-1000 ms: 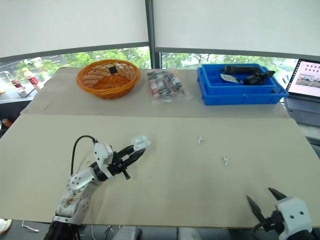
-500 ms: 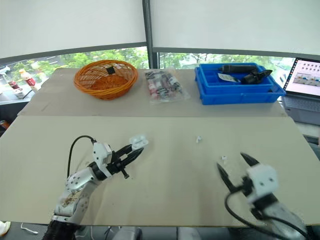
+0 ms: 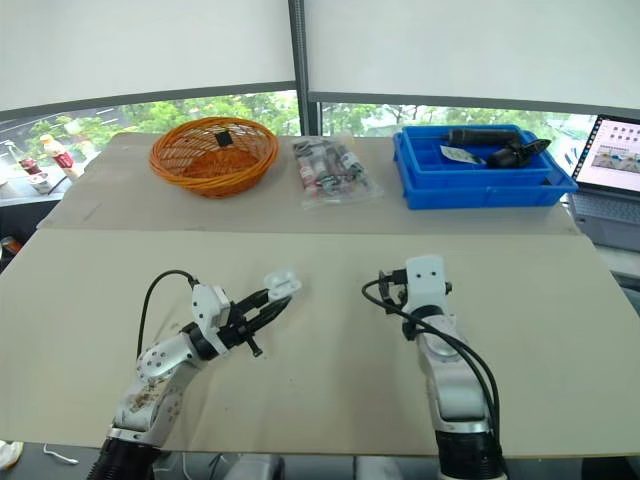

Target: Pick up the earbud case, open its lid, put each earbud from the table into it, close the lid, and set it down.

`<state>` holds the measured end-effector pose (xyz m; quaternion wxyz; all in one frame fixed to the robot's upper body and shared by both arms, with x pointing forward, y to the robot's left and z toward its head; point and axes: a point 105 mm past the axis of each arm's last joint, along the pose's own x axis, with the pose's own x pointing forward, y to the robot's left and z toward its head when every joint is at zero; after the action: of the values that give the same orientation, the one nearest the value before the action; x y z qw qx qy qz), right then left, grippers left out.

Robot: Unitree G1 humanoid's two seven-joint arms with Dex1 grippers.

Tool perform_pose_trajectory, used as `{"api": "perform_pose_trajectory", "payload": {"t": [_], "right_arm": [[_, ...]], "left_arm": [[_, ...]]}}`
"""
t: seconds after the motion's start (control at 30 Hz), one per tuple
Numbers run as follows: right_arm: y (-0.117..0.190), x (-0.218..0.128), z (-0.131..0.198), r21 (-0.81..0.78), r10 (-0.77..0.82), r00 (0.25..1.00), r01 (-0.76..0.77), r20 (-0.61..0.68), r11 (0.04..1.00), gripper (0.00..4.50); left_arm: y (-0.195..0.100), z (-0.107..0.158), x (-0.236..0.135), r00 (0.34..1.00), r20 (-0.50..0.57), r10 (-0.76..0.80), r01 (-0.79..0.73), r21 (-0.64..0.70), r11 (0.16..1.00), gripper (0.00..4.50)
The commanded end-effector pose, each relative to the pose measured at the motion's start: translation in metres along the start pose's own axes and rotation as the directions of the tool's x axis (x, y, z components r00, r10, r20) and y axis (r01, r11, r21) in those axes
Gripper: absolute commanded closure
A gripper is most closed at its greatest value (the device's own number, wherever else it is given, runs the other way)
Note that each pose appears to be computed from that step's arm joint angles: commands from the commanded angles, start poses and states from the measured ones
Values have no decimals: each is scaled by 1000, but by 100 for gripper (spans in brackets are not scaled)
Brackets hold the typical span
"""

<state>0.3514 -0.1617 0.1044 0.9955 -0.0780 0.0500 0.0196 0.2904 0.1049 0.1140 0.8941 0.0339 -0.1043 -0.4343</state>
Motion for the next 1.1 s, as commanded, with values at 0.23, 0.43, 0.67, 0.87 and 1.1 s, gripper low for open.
{"api": "perform_pose_trajectory", "payload": {"t": [0.23,0.43,0.67,0.87,1.1], "right_arm": [[-3,10,-19,82,-72,993,80,-94,993,0],[4,9,-26,137,-48,990,67,-133,988,153],[7,6,-26,158,-28,989,51,-146,986,397],[12,-4,-15,148,86,990,-69,-113,987,418],[19,-42,21,-76,506,862,-506,-24,859,418]], "left_arm": [[-4,14,3,999,37,-25,23,52,998,389],[-5,15,5,999,39,-31,29,55,998,389],[-6,13,5,999,33,-29,27,53,998,389],[-7,14,3,999,32,-24,22,52,998,389],[-13,16,-2,999,27,-28,26,50,998,389]]}}
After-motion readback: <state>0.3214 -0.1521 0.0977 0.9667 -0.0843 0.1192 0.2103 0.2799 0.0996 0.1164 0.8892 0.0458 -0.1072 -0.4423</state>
